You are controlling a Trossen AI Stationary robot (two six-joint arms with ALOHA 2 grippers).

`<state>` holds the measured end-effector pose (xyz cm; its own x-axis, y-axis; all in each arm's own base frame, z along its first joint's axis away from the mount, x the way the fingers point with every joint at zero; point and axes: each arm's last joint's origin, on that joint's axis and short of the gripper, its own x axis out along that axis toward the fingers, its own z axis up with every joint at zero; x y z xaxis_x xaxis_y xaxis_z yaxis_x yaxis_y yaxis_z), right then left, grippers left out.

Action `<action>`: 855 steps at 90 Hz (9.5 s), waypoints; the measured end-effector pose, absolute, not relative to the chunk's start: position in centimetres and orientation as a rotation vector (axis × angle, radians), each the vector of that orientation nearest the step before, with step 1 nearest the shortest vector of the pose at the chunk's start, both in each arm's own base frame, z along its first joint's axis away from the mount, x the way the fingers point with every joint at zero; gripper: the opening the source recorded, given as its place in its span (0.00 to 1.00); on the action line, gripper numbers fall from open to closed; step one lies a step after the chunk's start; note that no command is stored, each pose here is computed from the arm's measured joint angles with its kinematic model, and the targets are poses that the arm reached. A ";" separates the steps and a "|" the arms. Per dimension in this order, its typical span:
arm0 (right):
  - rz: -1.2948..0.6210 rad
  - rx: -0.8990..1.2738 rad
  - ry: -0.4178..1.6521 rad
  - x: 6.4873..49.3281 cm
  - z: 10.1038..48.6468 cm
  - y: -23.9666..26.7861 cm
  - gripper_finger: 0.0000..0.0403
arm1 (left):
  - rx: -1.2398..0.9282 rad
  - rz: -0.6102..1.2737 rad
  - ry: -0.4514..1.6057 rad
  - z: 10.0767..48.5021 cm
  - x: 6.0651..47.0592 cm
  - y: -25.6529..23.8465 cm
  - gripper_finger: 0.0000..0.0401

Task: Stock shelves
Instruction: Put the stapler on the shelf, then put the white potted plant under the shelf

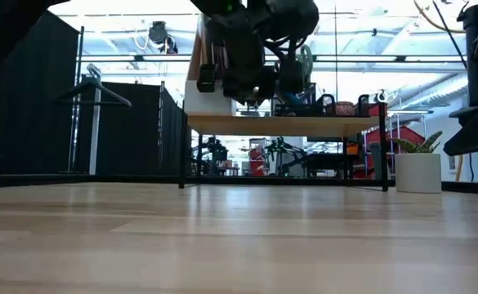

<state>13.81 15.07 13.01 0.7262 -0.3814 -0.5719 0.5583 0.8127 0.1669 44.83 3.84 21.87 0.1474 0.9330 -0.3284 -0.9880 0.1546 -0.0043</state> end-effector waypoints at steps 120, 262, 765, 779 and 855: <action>-0.516 0.295 0.580 15.6 11.8 15.3 0.21 | 0.103 0.778 0.409 33.8 38.5 -12.1 0.44; -0.834 -0.213 0.313 31.7 17.4 -3.6 0.00 | 0.322 0.892 0.796 26.3 28.0 -13.0 0.44; -0.867 0.318 1.432 16.5 18.4 -7.0 0.39 | 0.354 0.784 0.886 29.4 21.1 -9.0 0.44; -0.868 0.317 1.437 16.4 18.4 -6.9 0.35 | 0.357 0.783 0.887 29.4 21.1 -9.0 0.44; -0.788 0.316 1.500 17.0 20.3 -4.8 0.00 | 0.357 0.783 0.887 29.4 21.1 -9.0 0.44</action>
<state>17.00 -4.76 20.29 -0.1131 -0.2680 -0.9567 0.6357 0.7205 -0.2770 21.11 -8.98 29.39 0.3849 0.7376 -0.5548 -0.4592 0.6745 0.5781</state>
